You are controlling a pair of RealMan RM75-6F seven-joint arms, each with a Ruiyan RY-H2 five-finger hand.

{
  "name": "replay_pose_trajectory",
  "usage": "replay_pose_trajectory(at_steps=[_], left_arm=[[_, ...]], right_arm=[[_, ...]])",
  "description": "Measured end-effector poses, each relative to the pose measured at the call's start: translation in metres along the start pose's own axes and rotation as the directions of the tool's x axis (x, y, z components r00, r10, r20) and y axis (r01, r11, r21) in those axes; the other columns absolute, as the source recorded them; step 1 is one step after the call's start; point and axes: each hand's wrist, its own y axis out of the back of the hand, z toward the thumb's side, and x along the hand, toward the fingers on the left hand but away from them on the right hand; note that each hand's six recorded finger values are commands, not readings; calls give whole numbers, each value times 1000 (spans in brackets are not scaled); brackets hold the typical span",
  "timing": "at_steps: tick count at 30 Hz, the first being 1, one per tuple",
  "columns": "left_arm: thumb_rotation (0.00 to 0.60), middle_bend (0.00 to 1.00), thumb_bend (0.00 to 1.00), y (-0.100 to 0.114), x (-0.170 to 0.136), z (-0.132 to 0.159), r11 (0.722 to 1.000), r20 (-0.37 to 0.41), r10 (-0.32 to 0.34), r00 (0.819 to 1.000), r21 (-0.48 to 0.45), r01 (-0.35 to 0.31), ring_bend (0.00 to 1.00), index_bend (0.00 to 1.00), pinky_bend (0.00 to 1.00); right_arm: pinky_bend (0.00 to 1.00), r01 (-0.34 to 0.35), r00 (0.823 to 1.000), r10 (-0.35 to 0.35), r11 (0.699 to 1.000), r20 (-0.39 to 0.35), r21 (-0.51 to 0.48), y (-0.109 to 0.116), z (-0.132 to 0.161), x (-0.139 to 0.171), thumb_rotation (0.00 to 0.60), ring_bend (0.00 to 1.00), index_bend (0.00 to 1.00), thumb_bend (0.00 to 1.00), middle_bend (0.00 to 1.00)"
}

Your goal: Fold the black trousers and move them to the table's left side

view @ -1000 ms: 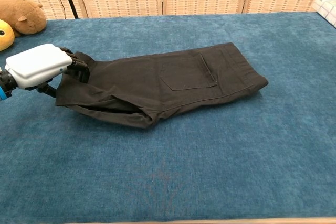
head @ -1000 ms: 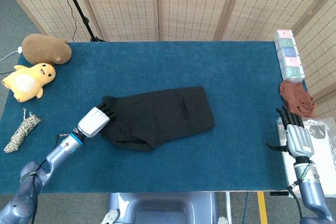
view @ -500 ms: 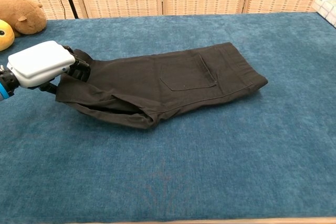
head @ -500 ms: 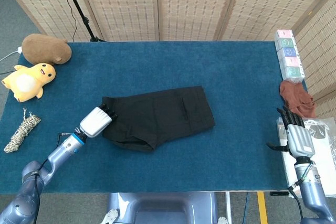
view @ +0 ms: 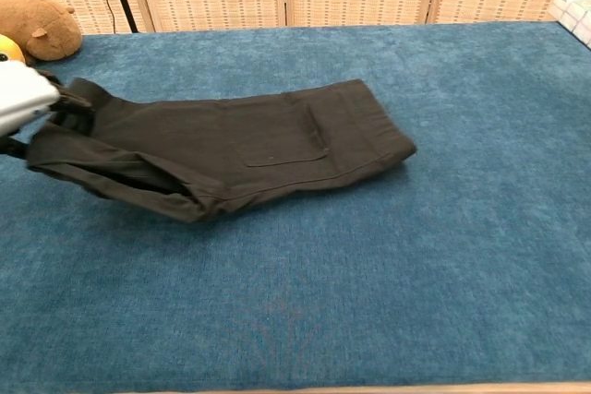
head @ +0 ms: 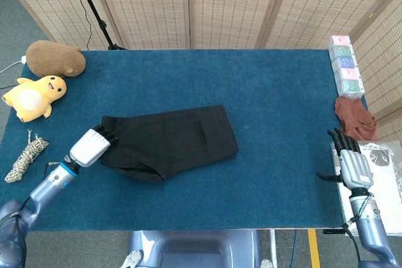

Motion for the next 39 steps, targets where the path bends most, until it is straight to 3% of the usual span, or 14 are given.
replay_pose_trajectory(at_steps=[9,23,30,39], left_arm=[[600,676,539,24,-70,-40,1000,-41,25,999,14,-24,565,701,417],[600,676,542,54,-161,-60,996,-125,89,988,-14,-92,568,700,417],[600,676,543,55,-149,-57,993,-110,115,987,-22,-118,567,701,417],[600,676,543,76,-87,-37,972,31,235,972,-8,-235,565,700,417]], right_arm=[[0,16,999,-17,999,31,35,-1,-4,-3,600,0,8,0,0],[0,16,998,-19,999,60,43,-4,-8,-9,600,0,8,0,0],[0,18,998,-21,999,66,37,-2,-10,-9,600,0,8,0,0],[0,18,998,-20,999,61,30,-1,-9,-8,600,0,8,0,0]])
